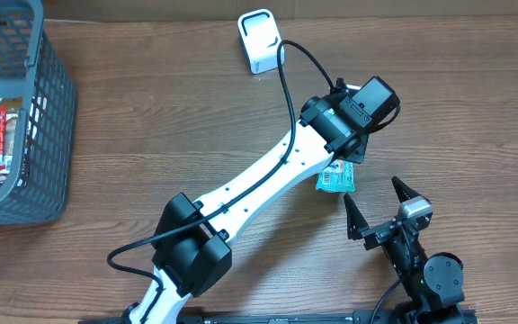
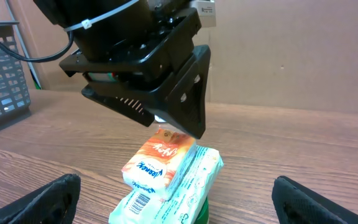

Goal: Scan the item barcode

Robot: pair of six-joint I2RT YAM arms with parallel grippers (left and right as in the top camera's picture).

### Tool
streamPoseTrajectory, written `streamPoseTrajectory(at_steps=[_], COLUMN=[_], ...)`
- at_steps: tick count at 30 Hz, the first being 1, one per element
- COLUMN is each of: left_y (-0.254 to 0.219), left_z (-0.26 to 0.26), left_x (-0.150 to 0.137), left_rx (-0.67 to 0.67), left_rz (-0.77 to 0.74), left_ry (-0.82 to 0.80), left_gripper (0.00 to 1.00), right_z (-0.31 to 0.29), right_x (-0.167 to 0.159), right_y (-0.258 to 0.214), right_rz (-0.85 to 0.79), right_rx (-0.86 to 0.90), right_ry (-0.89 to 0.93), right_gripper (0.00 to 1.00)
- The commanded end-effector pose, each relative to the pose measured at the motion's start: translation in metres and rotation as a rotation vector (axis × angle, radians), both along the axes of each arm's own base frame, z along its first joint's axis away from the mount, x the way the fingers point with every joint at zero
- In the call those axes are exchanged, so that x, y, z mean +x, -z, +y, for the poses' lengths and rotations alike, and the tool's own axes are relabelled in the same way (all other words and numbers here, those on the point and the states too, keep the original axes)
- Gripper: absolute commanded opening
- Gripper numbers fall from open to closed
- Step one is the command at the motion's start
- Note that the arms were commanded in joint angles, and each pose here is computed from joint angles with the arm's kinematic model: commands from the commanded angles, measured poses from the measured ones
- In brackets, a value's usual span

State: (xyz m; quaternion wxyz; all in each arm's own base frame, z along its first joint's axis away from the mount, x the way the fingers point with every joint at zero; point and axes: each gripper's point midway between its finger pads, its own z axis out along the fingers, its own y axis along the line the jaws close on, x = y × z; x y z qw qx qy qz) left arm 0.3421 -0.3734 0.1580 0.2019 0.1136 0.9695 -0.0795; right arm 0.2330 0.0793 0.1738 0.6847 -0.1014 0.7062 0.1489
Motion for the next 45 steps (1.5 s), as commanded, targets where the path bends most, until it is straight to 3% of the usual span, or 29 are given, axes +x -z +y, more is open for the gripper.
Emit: streamPoseTrajectory(at_steps=[1, 13, 32, 38, 45], left_y=[-0.014, 0.0, 0.021, 0.025, 0.028], left_z=[-0.006, -0.006, -0.001, -0.001, 0.0], left_x=[-0.009, -0.018, -0.015, -0.015, -0.016], left_rx=[-0.017, 0.01, 0.033, 0.037, 0.042], left_rz=[-0.021, 0.002, -0.004, -0.001, 0.004], left_ry=[0.031, 0.042, 0.009, 0.009, 0.01], left_gripper=[0.5, 0.38, 0.38, 0.32, 0.37], right_z=[0.0, 0.0, 0.0, 0.0, 0.0], right_x=[0.0, 0.0, 0.0, 0.0, 0.0], right_y=[0.002, 0.002, 0.002, 0.002, 0.002], right_rz=[0.0, 0.0, 0.0, 0.0, 0.0], right_rx=[0.004, 0.004, 0.004, 0.004, 0.004], right_ry=[0.0, 0.0, 0.0, 0.0, 0.0], right_gripper=[1.0, 1.0, 1.0, 1.0, 1.0])
